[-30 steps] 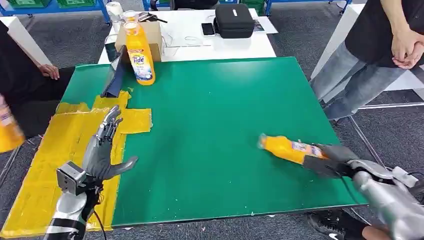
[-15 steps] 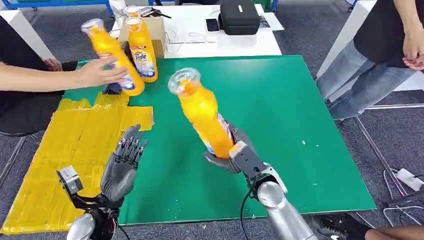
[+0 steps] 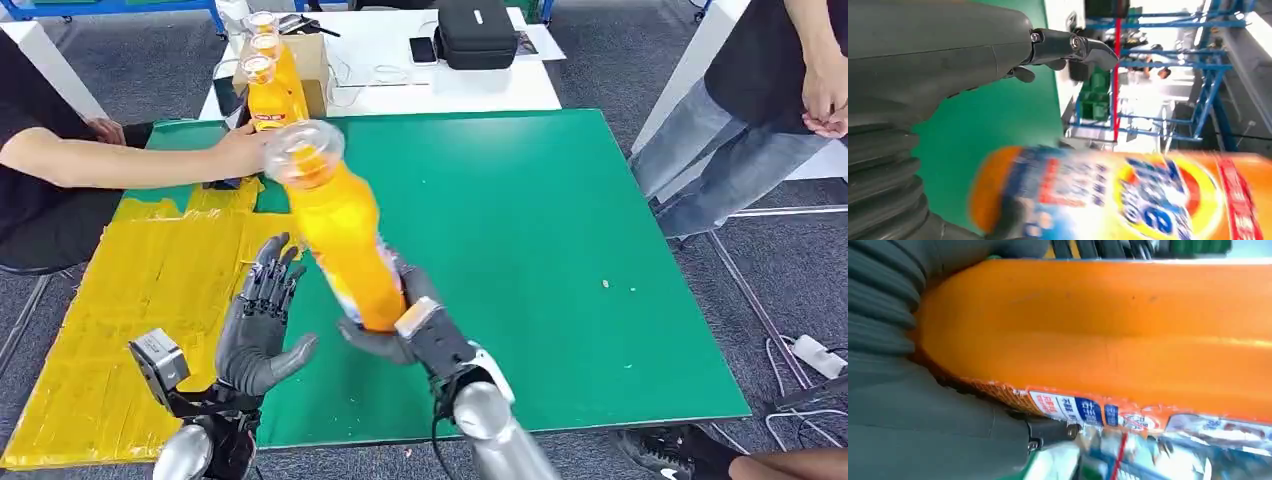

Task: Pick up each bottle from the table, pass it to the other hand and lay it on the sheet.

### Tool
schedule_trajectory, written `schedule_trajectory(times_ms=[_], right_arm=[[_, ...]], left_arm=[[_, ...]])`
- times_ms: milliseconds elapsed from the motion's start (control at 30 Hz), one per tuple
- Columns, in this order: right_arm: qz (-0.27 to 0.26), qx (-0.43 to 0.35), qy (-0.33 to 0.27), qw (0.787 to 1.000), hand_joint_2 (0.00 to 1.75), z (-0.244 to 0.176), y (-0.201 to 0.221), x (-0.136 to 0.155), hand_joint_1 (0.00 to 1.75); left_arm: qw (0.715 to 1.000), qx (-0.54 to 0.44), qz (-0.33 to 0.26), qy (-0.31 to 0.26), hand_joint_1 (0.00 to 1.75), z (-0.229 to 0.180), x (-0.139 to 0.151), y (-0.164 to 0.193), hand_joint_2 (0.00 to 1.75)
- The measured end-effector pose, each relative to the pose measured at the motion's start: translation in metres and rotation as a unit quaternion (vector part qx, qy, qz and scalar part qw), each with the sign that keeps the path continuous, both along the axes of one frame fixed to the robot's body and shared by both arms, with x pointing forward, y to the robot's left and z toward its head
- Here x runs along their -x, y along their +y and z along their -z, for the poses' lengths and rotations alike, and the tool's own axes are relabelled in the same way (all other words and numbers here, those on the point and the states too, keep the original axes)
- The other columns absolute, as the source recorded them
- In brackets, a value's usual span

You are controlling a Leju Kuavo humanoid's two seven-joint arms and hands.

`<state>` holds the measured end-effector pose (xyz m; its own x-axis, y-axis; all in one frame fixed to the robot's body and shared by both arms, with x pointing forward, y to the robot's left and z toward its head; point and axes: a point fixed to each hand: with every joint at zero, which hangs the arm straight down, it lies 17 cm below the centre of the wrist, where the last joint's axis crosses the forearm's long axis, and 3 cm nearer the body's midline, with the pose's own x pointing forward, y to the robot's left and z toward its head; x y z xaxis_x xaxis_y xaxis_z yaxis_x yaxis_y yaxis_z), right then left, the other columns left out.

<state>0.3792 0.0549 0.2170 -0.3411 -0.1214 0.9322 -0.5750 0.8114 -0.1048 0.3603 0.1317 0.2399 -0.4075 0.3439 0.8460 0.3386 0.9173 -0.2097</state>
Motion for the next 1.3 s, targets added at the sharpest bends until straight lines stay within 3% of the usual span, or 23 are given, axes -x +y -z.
schedule_trajectory(times_ms=[167,567,600,633,900,1300], right_arm=[[-0.06,0.028,0.028,0.997,1.75,0.031,0.044,0.028,1.75],[-0.115,0.09,0.033,0.989,1.75,0.071,0.073,0.057,1.75],[-0.116,0.094,0.033,0.988,1.75,0.074,0.073,0.059,1.75],[-0.118,0.098,0.032,0.988,1.75,0.076,0.074,0.06,1.75],[-0.117,0.12,0.038,0.985,1.75,0.096,0.067,0.06,1.75],[-0.105,0.137,0.035,0.984,1.75,0.107,0.054,0.054,1.75]], left_arm=[[1.0,0.005,-0.008,-0.022,0.0,-0.014,0.005,0.003,1.75],[0.999,0.025,-0.016,-0.021,0.0,-0.012,0.012,0.014,1.75],[0.999,0.023,-0.015,-0.019,0.52,-0.01,0.012,0.015,1.75],[1.0,0.019,-0.011,-0.017,1.75,-0.008,0.013,0.014,1.75],[0.996,-0.079,0.034,-0.02,1.75,0.016,0.02,-0.018,1.75],[0.993,-0.105,0.05,-0.027,1.75,0.024,0.021,-0.03,1.75]])
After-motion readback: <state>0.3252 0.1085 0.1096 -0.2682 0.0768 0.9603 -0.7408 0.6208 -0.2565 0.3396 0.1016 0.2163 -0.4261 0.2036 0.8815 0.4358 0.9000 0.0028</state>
